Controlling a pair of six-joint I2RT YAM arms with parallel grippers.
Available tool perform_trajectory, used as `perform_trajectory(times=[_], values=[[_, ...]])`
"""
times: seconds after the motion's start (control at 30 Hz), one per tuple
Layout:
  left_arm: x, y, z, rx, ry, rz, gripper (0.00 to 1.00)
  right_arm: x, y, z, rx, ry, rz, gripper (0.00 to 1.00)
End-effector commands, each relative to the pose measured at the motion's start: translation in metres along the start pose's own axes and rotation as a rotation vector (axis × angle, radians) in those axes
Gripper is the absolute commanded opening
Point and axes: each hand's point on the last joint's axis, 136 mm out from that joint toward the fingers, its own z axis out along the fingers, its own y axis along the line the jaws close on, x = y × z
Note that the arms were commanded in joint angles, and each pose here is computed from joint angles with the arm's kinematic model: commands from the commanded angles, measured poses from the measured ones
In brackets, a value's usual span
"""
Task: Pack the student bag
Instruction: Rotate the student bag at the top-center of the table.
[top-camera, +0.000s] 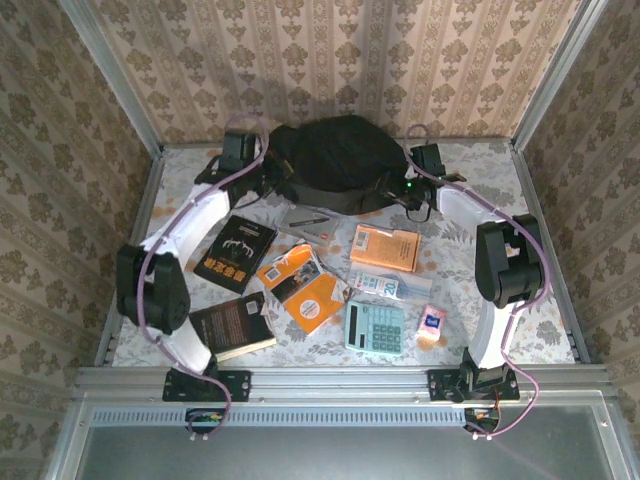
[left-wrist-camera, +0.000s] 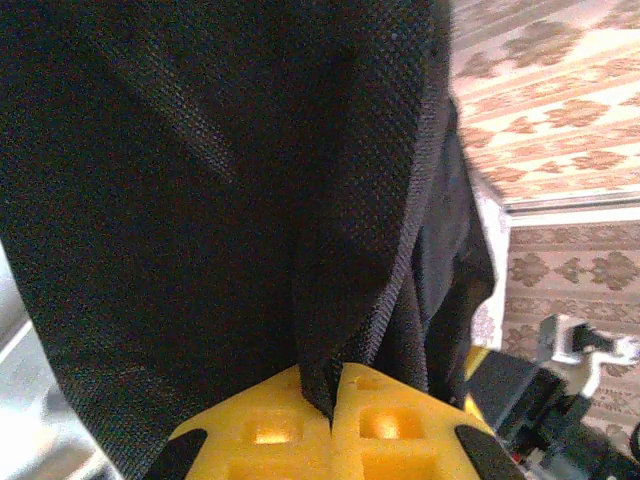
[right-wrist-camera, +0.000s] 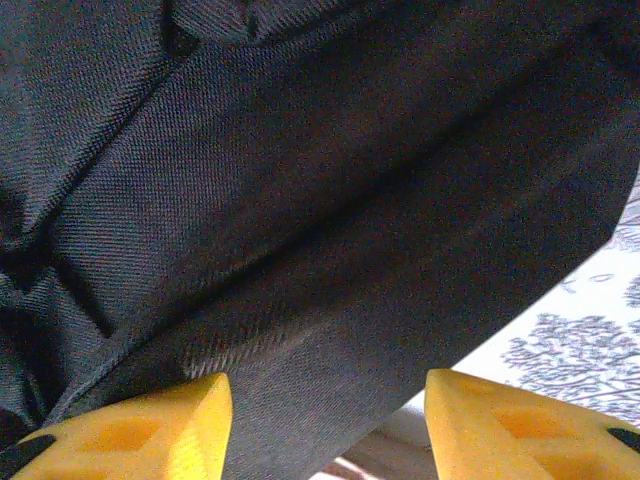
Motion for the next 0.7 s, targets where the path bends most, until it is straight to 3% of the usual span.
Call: perform_trajectory(times=[0.0, 0.1, 0.2, 0.47, 0.67], values=[[0.026, 0.007, -0.028, 0.003, -0.016, -0.137, 0.0, 0.018, 0.065, -0.001, -0.176, 0.043, -0.126, 0.57], [0.046, 0.026, -0.055, -0.062, -0.091, -0.144, 0.0, 0.033, 0.064, 0.002, -0.105, 0.079, -0.148, 0.58], [0.071, 0.041, -0.066, -0.102, -0.125, -0.107, 0.0, 0.038, 0.035, -0.01, 0.063, 0.066, -0.058, 0.6], [0.129, 0.084, -0.041, -0.13, -0.003, -0.125, 0.0, 0.075, 0.016, -0.064, 0.204, 0.103, 0.139, 0.65], [0.183, 0.045, -0.019, 0.042, 0.331, 0.07, 0.31, 0.095, 0.017, -0.088, 0.224, 0.139, 0.143, 0.64]])
